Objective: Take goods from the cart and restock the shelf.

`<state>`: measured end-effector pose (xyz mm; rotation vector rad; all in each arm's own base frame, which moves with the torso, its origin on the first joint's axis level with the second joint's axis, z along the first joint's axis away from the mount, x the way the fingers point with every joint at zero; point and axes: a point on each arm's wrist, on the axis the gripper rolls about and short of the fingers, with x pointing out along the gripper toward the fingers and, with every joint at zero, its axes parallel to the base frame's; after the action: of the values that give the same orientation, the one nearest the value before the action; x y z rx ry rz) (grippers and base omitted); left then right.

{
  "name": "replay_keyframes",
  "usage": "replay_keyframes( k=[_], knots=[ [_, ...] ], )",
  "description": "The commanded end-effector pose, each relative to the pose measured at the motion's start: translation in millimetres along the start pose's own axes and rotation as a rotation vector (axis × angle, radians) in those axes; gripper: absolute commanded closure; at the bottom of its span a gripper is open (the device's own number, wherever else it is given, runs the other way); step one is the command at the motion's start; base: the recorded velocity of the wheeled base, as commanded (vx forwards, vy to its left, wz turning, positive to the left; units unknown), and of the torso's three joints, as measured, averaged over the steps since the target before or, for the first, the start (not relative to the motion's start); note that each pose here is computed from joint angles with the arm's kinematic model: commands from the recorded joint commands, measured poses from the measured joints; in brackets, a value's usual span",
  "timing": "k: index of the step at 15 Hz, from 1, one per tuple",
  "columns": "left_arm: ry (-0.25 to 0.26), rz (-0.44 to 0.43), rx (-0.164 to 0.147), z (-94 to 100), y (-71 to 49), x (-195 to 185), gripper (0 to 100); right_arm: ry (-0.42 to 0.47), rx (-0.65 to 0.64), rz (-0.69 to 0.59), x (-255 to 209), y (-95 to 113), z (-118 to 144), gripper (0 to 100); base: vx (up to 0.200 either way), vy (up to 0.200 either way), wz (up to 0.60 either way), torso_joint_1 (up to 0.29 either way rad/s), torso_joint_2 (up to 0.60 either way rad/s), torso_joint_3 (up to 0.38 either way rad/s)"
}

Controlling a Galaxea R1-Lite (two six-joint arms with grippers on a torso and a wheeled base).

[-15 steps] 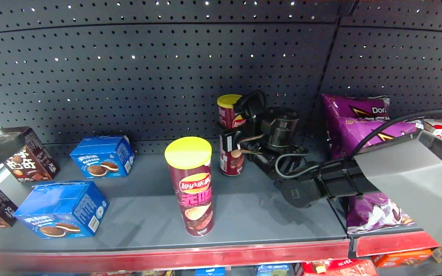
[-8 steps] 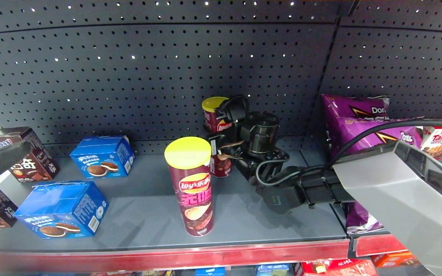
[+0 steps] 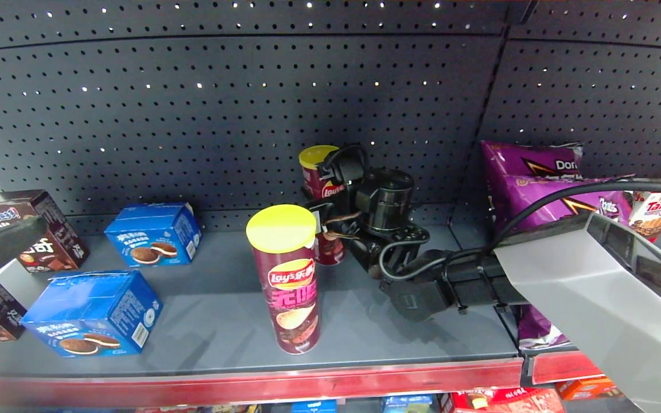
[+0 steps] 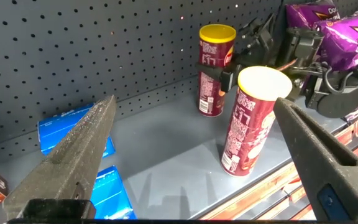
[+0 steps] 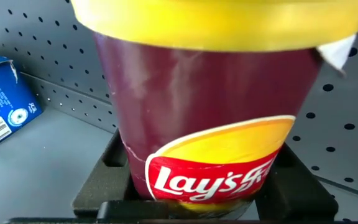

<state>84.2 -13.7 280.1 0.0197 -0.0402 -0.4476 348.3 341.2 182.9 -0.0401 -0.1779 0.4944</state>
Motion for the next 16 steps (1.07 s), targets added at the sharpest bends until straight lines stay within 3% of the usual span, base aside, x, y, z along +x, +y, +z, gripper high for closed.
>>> replay_keyframes(
  k=[1, 16],
  knots=[
    [-0.001, 0.0, 0.0, 0.4, 0.1, 0.2, 0, -0.018, 0.002, -0.004, 2.9, 1.5, 3.0, 100, 0.0, 0.0, 0.0, 0.0, 0.0, 0.0],
    [0.01, -0.008, -0.004, -4.3, -0.5, -0.1, 0, -0.008, -0.016, -0.045, 7.8, 2.8, 8.5, 100, 0.0, 0.0, 0.0, 0.0, 0.0, 0.0]
  ],
)
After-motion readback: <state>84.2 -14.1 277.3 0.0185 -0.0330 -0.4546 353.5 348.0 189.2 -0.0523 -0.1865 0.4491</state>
